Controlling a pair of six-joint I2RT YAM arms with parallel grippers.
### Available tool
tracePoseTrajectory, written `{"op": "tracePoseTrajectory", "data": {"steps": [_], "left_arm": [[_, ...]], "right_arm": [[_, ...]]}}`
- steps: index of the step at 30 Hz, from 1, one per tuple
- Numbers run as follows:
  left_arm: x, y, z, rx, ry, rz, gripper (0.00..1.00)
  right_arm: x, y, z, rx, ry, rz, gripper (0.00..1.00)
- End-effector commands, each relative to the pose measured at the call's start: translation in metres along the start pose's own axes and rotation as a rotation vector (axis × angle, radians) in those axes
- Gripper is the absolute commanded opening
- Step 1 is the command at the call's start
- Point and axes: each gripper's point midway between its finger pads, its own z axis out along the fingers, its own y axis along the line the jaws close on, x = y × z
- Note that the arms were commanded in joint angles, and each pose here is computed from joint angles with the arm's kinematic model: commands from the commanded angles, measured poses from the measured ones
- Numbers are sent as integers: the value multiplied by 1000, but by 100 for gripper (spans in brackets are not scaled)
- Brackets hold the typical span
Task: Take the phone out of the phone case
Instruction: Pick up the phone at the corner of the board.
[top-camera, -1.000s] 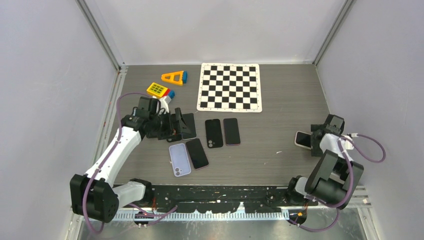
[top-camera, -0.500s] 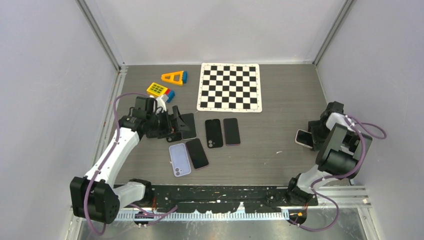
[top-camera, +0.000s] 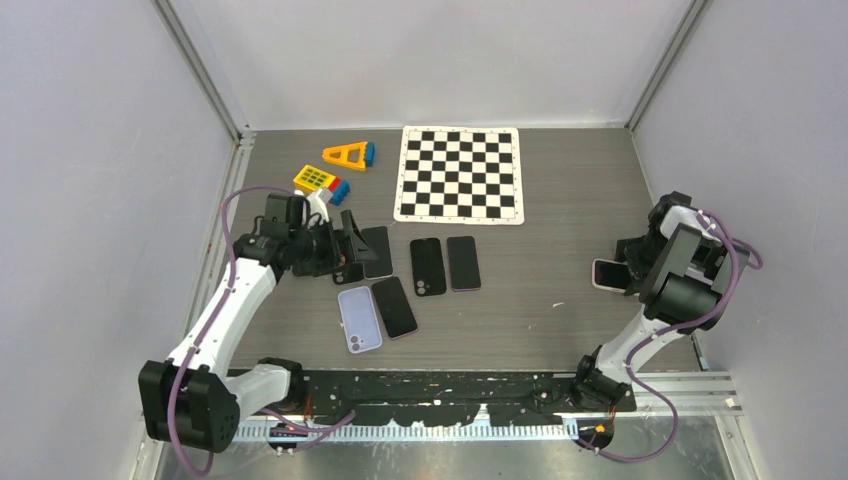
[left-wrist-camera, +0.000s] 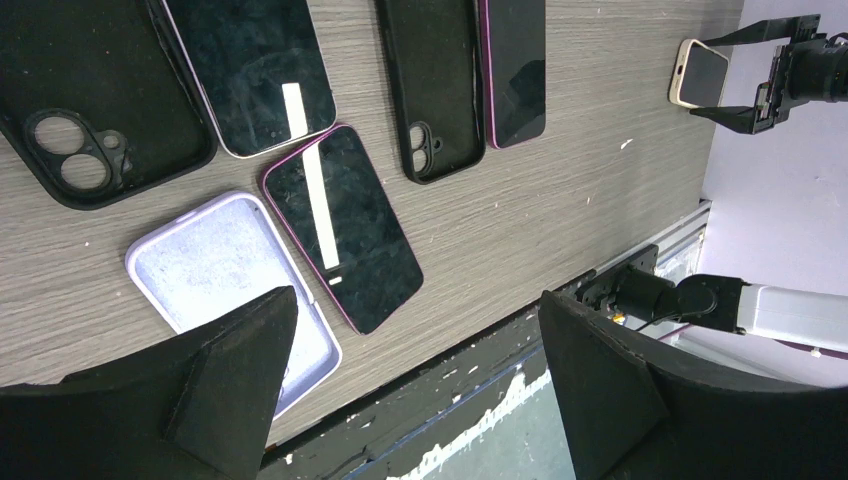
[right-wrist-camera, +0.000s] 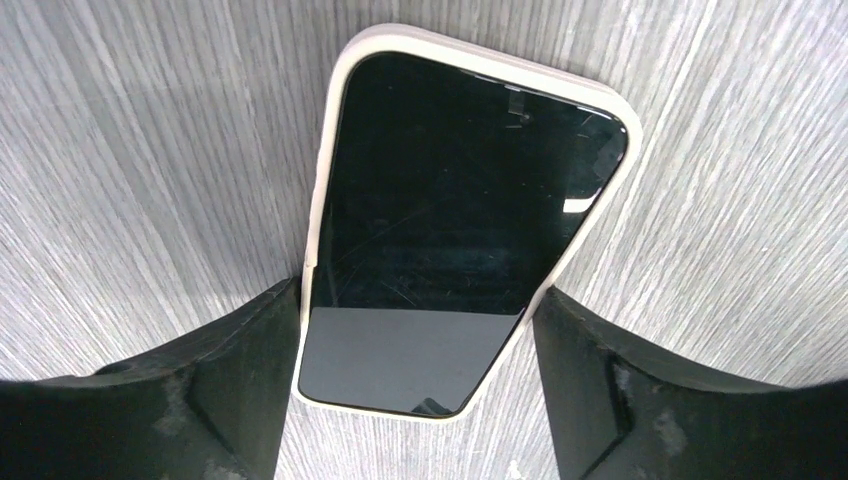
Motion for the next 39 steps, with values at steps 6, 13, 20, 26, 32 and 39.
{"op": "tracePoseTrajectory", "data": {"steps": [6,13,20,26,32,39], "left_arm": [[-12,-5,-4,36,-41,6,94],[-10,-2,-4,34,-37,-3,94],[-10,0,-3,30,-36,-13,93],[-12,0,-3,32,-38,-13,93],[-12,1,-3,30,-40,-16,93],[-12,-2,-2,52,-35,-13,91]], "right_arm": [[52,24,22,-62,32,-449,64],[93,45,16,-106,53,-730,64],[101,47,5,-108,18,-863,83],[108,49,8,-108,12,-870,99],[107,50,14,-95,-10,-786,99],[109,52,10,-118,-31,-755,55]]}}
